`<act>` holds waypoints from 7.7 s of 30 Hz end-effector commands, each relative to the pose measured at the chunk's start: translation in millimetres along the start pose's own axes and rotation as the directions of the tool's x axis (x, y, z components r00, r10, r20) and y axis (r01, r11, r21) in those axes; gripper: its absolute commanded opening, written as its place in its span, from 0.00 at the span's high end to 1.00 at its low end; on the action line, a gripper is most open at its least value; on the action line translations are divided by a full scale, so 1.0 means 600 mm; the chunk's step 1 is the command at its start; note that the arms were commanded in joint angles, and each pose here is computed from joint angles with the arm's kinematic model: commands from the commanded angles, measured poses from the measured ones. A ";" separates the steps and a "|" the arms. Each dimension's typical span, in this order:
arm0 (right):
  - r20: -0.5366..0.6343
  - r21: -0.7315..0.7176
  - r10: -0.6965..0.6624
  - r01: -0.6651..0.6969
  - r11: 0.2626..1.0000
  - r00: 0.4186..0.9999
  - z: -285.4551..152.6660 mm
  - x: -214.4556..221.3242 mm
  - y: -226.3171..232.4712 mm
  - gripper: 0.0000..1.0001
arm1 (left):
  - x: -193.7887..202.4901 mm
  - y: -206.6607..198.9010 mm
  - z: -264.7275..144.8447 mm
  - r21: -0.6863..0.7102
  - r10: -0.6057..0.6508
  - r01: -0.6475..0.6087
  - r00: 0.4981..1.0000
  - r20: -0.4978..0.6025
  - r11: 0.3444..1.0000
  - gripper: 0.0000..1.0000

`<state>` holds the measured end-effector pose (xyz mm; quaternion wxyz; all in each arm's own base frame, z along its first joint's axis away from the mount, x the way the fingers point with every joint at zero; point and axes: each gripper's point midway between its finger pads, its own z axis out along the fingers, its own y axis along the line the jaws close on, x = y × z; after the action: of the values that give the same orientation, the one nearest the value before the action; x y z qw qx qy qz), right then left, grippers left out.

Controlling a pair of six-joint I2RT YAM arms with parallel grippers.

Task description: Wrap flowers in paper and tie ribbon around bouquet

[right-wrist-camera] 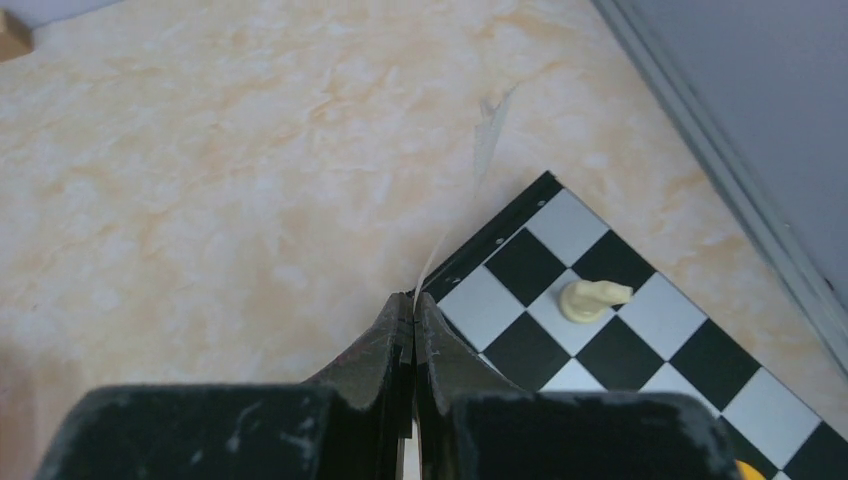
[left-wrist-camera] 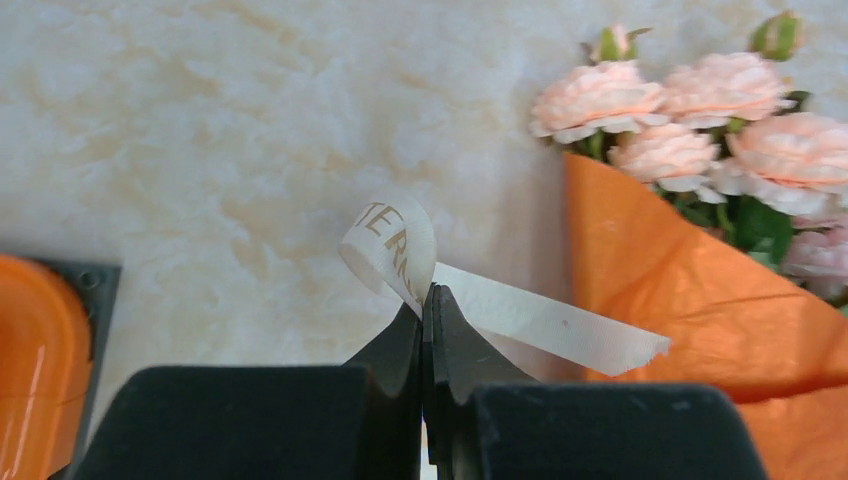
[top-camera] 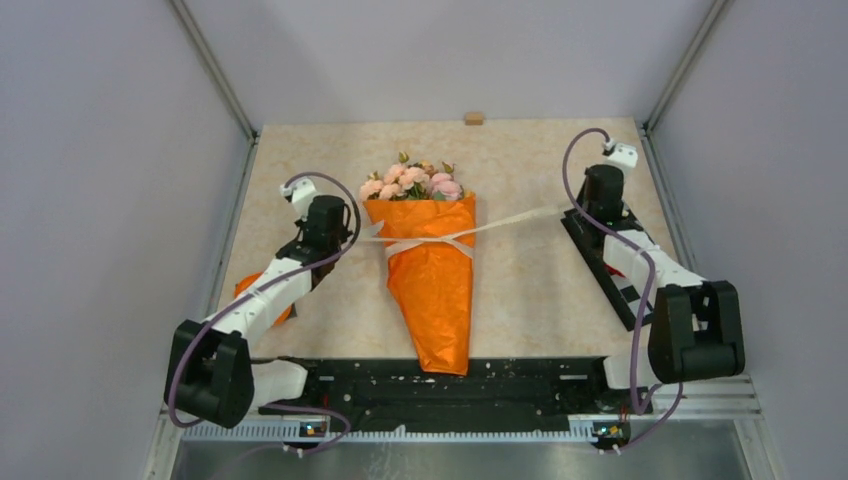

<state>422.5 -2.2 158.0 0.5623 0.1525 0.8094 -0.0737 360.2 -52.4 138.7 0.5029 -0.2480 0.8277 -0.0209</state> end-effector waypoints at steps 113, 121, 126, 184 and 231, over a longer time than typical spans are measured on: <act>0.531 -0.613 -0.555 0.743 0.269 0.640 -0.066 0.036 0.081 1.00 | 0.196 0.230 0.013 -0.537 -0.356 0.143 0.879 -0.318 0.831 1.00; 0.422 -0.673 -0.653 0.700 0.240 0.629 0.002 0.138 0.005 1.00 | 0.194 0.288 0.000 -0.639 -0.422 0.155 0.859 -0.289 0.754 1.00; 0.480 -0.669 -0.691 0.735 0.111 0.541 0.015 0.168 0.003 1.00 | 0.186 0.275 0.002 -0.601 -0.393 0.136 0.863 -0.319 0.788 1.00; 0.685 -0.598 -0.712 0.675 -0.432 0.152 -0.086 0.313 0.170 1.00 | 0.125 0.311 -0.029 -0.631 -0.319 0.125 0.926 -0.203 0.765 1.00; 0.786 -0.539 -0.554 0.745 -0.394 0.275 -0.133 0.210 0.213 1.00 | 0.334 -0.225 -0.150 0.926 0.807 0.056 0.474 -0.353 0.372 0.06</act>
<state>334.1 153.9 47.6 0.3676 -0.7618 0.5268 0.0833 282.5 -261.3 53.0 0.1441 0.2907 0.8813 -0.3437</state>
